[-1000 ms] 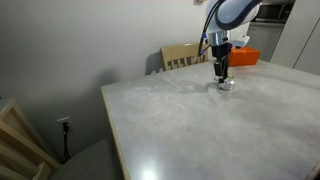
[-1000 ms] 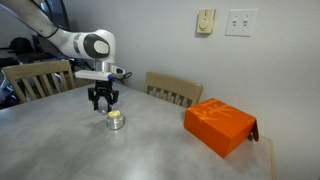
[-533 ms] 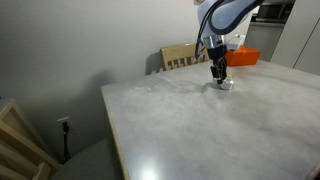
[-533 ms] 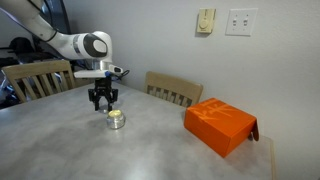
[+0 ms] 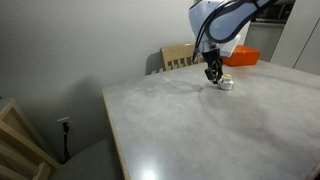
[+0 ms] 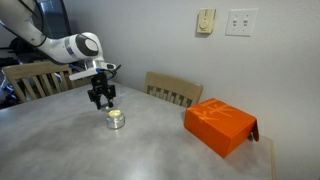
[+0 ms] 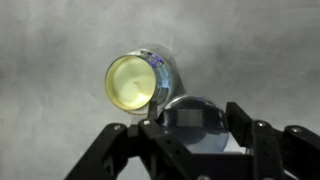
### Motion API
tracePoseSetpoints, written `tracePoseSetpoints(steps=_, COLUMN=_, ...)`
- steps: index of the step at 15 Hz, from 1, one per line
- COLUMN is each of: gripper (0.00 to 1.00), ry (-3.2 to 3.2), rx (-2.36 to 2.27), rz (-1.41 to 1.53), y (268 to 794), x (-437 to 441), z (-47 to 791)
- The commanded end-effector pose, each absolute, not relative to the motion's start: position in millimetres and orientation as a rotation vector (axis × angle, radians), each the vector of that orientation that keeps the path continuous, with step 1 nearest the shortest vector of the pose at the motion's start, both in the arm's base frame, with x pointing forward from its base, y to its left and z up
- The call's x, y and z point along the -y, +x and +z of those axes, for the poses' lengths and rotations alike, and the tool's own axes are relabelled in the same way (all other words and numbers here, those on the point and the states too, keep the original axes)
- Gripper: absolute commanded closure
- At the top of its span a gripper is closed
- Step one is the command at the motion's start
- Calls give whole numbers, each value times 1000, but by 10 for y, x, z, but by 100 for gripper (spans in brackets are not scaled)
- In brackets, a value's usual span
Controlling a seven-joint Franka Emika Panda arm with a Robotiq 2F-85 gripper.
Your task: Put the silver lid of the container on the table
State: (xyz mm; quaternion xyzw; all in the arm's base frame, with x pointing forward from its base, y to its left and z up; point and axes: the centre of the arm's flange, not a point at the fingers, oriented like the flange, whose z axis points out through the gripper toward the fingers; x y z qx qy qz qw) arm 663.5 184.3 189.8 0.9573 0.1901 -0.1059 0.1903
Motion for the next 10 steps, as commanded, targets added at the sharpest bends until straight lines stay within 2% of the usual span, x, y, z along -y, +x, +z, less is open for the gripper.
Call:
tracePoseSetpoints(steps=1, gripper=56, ry=2686, rx=-527, rz=-278, y=6671, x=-1899, z=1823)
tracePoseSetpoints(steps=10, gripper=56, ry=2805, rx=-822, rz=-304, y=6637, x=-2304, z=1311)
